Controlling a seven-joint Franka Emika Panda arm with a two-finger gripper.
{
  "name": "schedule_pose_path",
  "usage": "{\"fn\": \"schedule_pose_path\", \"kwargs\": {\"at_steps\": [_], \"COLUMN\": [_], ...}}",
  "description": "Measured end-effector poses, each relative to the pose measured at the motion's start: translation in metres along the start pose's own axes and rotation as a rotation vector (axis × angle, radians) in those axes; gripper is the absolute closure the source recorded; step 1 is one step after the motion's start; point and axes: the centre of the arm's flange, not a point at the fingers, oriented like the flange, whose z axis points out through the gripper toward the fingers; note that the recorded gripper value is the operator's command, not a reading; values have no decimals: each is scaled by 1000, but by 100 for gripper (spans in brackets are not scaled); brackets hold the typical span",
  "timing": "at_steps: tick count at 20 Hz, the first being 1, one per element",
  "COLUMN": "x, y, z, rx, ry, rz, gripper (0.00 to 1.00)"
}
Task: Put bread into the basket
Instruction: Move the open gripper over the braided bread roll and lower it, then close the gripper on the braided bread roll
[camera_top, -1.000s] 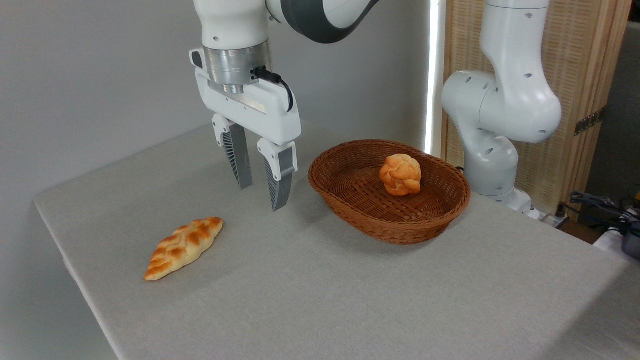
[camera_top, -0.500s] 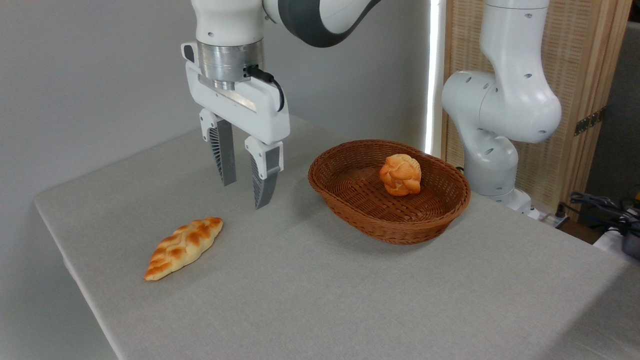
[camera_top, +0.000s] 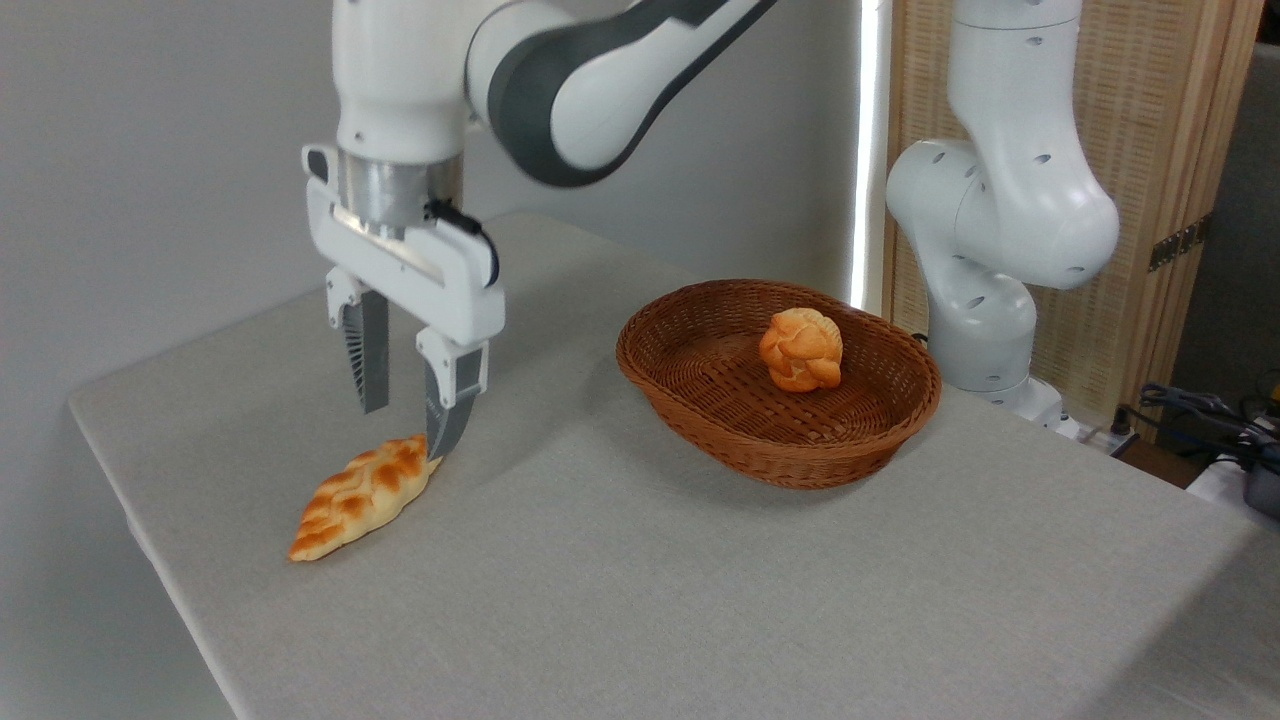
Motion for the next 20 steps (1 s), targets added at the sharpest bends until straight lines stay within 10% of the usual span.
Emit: {"fn": "schedule_pose_path", "kwargs": {"at_steps": [20], "x": [30], "y": [47], "z": [99], "rx": [-34], "ry": [19], "rz": [12], "gripper": [0]}}
